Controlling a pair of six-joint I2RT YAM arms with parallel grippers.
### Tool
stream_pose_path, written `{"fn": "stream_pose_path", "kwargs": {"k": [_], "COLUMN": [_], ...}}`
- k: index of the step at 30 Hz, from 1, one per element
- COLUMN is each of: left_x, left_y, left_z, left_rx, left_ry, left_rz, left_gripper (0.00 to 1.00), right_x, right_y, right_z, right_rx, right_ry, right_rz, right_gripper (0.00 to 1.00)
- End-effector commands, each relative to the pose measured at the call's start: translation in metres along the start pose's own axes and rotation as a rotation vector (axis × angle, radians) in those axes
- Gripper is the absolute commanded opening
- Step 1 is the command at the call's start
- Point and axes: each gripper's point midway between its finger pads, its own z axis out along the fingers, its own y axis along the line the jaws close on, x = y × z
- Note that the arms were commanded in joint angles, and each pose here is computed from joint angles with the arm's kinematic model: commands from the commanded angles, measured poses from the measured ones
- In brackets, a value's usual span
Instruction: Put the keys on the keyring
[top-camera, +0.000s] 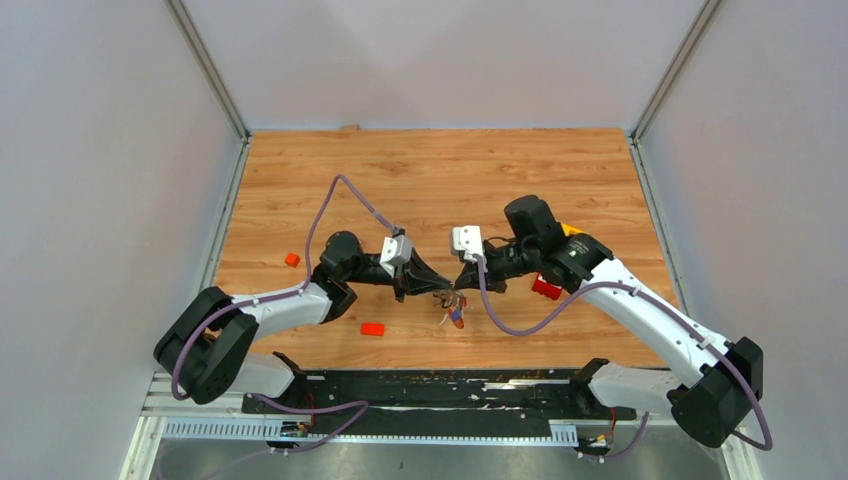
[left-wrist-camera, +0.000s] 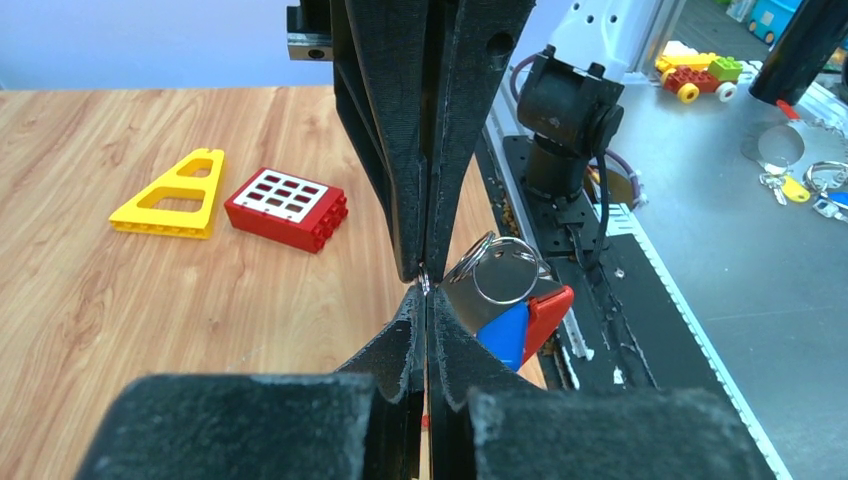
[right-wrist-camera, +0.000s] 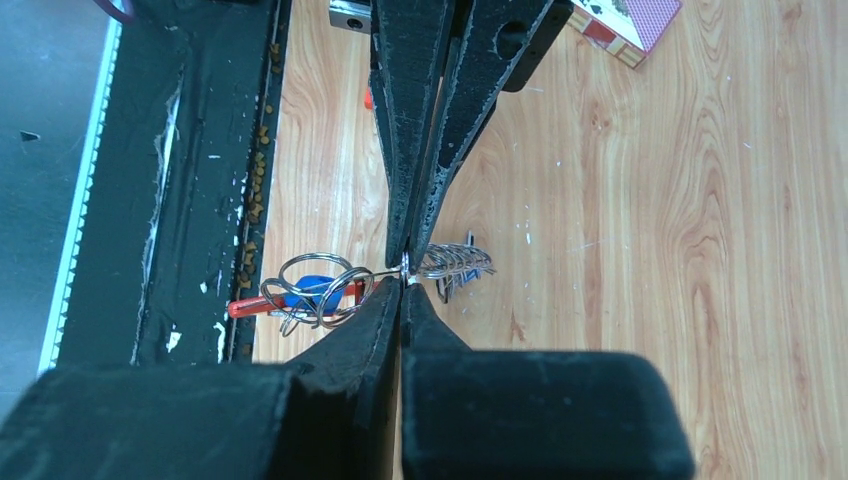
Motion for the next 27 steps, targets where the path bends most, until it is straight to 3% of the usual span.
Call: {"fn": "stream_pose_path", "kwargs": {"k": [1, 10, 13, 18, 27], "left_x": [-0.017, -0.012, -0.015, -0.016, -0.015], "left_y": [0.007, 0.026, 0.026, 0.023, 0.017], "left_z": [0.002, 0.001, 0.001, 0.001, 0.001], "left_rx": [-0.009, -0.065, -0.061, -0.051, -0.021], "left_ry": [-0.001, 0.109, 0.114, 0.110, 0.113], "left_rz": [0.092, 0.099, 0.114, 0.123, 0.122], "left_gripper": [0.00, 0.29, 0.35, 0.37, 0.30], "right_x": [-0.022, -0.024, -0.025, -0.025, -0.022], "right_y": [-0.013, -0.021, -0.022, -0.024, -0.027], "right_z": [-0.011, -0.012, -0.010, -0.007, -0.005], "right_rx": [0.080, 0.128, 0.127, 0.128, 0.138], "right_ry": [0.011, 0.099, 0.114, 0.135, 0.169], "right_rz": [-0.092, -0.115, -0.113, -0.111, -0.106], "right_gripper": [0.00, 0.00, 0.00, 0.00, 0.00]}}
